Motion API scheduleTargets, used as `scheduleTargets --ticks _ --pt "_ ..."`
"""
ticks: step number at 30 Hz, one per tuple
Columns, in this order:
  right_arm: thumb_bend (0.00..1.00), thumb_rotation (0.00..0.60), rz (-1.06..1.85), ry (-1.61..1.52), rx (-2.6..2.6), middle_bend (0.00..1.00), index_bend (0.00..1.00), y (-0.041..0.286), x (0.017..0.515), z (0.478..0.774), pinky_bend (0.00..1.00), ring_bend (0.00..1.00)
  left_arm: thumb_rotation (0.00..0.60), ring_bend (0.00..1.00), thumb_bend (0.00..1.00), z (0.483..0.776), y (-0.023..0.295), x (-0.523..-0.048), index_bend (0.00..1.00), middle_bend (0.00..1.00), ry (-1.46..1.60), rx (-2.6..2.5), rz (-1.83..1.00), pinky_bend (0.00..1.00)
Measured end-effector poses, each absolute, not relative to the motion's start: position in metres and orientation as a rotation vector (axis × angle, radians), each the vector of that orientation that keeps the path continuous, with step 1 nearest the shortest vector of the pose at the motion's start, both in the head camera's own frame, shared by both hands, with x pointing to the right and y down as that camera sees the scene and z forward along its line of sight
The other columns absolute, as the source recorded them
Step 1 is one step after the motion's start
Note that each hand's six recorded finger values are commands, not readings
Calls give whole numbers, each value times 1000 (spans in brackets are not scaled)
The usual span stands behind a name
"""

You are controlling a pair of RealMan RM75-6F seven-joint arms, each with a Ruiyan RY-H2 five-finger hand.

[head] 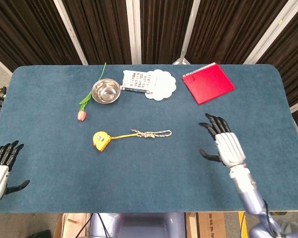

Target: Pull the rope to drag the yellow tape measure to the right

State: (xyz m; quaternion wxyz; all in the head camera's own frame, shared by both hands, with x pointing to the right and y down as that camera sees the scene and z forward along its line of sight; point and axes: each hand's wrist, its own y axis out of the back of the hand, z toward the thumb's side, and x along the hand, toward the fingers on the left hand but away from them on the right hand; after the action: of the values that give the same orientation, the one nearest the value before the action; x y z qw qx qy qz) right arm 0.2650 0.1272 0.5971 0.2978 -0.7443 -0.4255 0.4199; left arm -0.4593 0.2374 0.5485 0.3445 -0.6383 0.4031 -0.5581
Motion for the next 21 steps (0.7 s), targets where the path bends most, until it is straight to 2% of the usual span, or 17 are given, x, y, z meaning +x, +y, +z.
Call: scheduleTargets --ticks 5,21 --pt "288 600 1126 -1106 -2001 42 426 113 236 622 0 0 600 0 0 550 237 -459 0 0 1051 -1667 -1455 0" --pt "289 600 1214 -1046 -2013 64 474 97 179 695 0 0 600 0 0 555 234 -460 0 0 1064 -1688 -1472 0"
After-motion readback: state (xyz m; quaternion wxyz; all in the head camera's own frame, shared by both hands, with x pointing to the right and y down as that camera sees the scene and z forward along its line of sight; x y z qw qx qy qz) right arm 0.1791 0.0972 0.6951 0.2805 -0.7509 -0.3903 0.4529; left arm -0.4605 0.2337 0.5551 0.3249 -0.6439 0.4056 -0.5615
